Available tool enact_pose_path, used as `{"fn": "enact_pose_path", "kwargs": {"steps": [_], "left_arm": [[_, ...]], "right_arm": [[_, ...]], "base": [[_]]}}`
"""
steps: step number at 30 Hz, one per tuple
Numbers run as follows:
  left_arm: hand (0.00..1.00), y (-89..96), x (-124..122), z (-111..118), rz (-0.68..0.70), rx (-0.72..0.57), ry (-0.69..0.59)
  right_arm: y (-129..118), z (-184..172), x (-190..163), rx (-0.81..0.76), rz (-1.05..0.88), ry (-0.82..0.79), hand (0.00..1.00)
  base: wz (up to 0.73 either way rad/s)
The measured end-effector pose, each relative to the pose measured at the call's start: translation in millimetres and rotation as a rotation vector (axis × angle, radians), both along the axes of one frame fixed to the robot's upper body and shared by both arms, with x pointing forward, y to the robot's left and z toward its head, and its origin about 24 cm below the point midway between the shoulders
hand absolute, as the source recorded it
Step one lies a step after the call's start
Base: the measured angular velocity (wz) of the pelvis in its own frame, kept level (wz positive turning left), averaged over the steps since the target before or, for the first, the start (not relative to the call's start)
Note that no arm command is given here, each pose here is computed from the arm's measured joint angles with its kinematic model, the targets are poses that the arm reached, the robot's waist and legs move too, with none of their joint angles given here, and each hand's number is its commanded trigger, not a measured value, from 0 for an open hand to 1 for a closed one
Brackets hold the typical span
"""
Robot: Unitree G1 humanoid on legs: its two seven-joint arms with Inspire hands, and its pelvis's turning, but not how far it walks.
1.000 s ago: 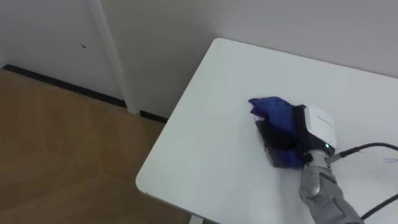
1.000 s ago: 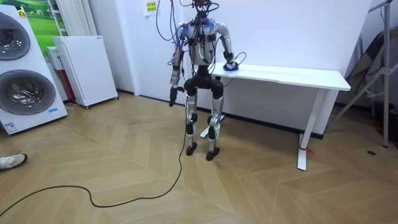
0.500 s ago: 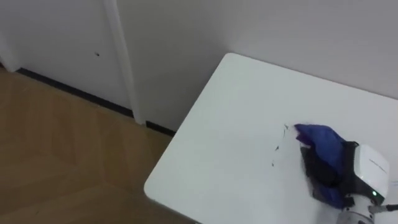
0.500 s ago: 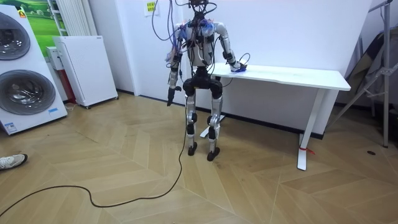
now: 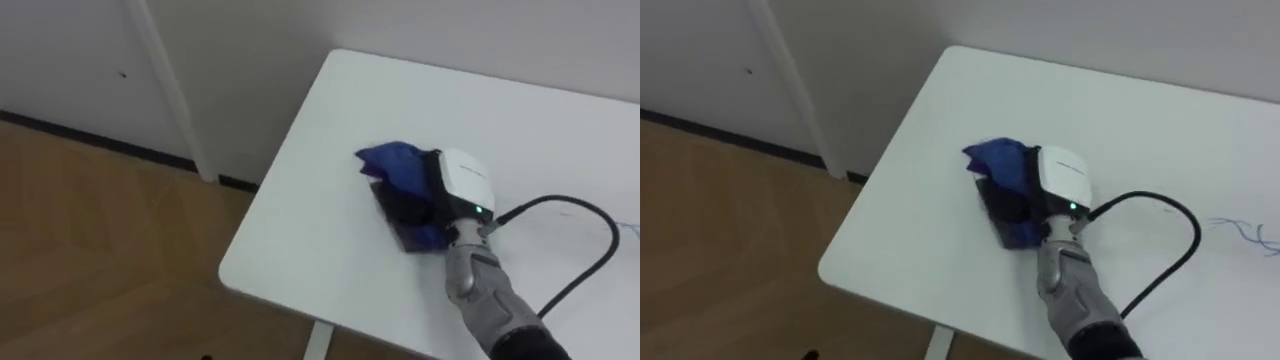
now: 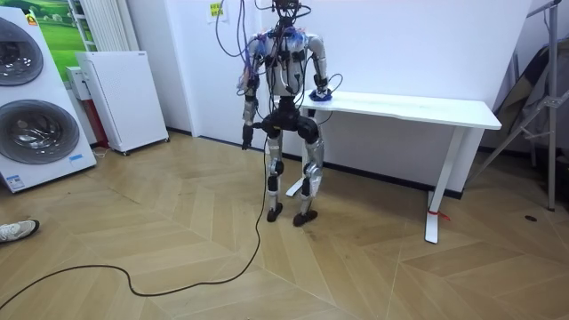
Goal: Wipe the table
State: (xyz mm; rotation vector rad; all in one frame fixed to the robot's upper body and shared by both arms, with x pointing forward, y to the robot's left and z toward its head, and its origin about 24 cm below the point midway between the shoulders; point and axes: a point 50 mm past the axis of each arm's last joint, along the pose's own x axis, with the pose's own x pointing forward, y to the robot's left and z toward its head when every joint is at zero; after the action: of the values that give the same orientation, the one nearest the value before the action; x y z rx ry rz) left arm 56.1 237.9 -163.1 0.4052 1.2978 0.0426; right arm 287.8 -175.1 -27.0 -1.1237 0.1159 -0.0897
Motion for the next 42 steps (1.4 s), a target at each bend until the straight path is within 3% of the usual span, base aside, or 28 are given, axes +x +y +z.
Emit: {"fn": "enact_pose_path", "kwargs": {"steps": [6,10,13,17,20,23,26,28,30,32,35,42], "left_arm": [[0.00,41.8,2.5,13.2,0.034,0.101,-0.023],[0.00,75.6,-15.3,25.6,0.096,0.234,-0.012],[0.00,70.9,-32.9,24.5,0.134,0.228,-0.008],[0.00,54.5,-32.2,19.3,0.125,0.186,-0.029],[0.00,38.0,-27.2,13.6,0.090,0.145,-0.033],[0.00,25.3,-31.4,7.9,0.066,0.111,-0.004],[0.00,16.5,-38.3,4.5,0.059,0.075,0.033],[0.00,13.6,-42.9,3.2,0.074,0.051,0.058],[0.00,13.1,-43.4,3.6,0.089,0.038,0.058],[0.00,12.2,-49.0,3.5,0.110,0.029,0.076],[0.00,16.4,-60.5,5.5,0.147,0.036,0.100],[0.00,48.0,-49.7,17.9,0.173,0.148,0.016]], "right_arm": [[-17.6,-21.9,-25.3,0.027,-0.063,-0.033,1.00],[-64.3,-44.7,-80.2,0.019,-0.275,-0.025,1.00],[-109.7,-43.7,-110.6,-0.080,-0.365,0.005,1.00],[-137.0,-40.9,-126.8,-0.094,-0.487,0.045,1.00],[-129.2,-36.9,-113.8,-0.066,-0.473,0.060,1.00],[-112.1,-24.4,-75.2,-0.029,-0.430,0.059,1.00],[-64.8,2.8,-22.2,-0.084,-0.175,0.011,1.00],[-14.0,26.7,5.1,-0.093,0.032,-0.081,1.00],[10.0,33.9,13.5,-0.077,0.128,-0.105,1.00],[16.5,32.8,13.0,-0.070,0.154,-0.100,1.00],[-9.1,-3.3,-15.1,-0.086,0.079,0.017,1.00],[-107.9,-52.0,-143.9,-0.056,-0.439,0.058,1.00]], "base": [[0.36],[0.42],[-0.35],[0.19],[0.08],[-0.31],[-1.11],[-0.58],[0.11],[0.23],[0.50],[0.33]]}}
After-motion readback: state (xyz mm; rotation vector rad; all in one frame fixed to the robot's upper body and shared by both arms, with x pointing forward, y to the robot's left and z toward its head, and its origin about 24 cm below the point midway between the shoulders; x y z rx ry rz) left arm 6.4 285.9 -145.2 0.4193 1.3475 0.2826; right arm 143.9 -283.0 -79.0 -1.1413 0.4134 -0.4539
